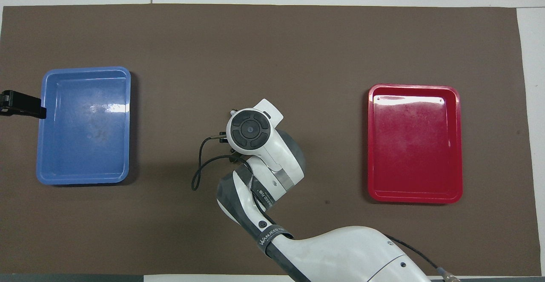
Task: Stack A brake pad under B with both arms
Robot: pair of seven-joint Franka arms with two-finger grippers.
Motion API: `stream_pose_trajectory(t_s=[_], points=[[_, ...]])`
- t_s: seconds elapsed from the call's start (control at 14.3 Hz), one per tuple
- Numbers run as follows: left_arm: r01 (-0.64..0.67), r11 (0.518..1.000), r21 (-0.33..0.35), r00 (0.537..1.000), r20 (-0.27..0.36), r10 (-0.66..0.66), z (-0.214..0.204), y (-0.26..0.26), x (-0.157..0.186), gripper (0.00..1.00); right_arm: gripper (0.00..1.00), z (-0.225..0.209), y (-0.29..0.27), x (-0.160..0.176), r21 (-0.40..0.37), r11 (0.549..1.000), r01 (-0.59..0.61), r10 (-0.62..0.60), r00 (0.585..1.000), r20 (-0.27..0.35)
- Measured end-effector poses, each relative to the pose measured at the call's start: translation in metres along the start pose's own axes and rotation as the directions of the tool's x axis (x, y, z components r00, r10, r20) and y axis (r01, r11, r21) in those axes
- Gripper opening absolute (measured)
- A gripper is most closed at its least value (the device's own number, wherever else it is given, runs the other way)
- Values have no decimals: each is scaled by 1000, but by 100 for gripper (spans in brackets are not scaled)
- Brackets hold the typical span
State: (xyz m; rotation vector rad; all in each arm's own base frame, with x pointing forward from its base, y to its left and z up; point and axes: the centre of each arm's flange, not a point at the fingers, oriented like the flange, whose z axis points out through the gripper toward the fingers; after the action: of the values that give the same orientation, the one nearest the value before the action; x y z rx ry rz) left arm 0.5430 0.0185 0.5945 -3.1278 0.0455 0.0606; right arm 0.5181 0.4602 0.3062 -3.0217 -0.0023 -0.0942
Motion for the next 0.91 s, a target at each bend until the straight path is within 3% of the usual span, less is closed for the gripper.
stream_pose_trajectory(t_s=[0.14, 0.28, 0.42, 0.56, 0.91], points=[[0, 1000, 0, 1000, 0, 0, 0, 0, 0, 100, 82, -17, 1, 11, 10, 1000, -9, 9, 1000, -19], [5, 1000, 1, 1000, 0, -5, 0, -1, 0, 100, 100, -61, 26, 43, 16, 998, -59, 60, 997, -57], [12, 1000, 1, 1000, 0, -12, 0, -4, 0, 100, 100, -133, 96, 82, 6, 992, -129, 130, 990, -60], [16, 1000, 1, 1000, 0, -16, 0, -6, -1, 100, 100, -203, 190, 101, -40, 987, -153, 152, 988, -13], [17, 1000, 1, 1000, 0, -17, 0, -6, -1, 100, 100, -330, 379, 68, -89, 987, -131, 141, 983, 117]])
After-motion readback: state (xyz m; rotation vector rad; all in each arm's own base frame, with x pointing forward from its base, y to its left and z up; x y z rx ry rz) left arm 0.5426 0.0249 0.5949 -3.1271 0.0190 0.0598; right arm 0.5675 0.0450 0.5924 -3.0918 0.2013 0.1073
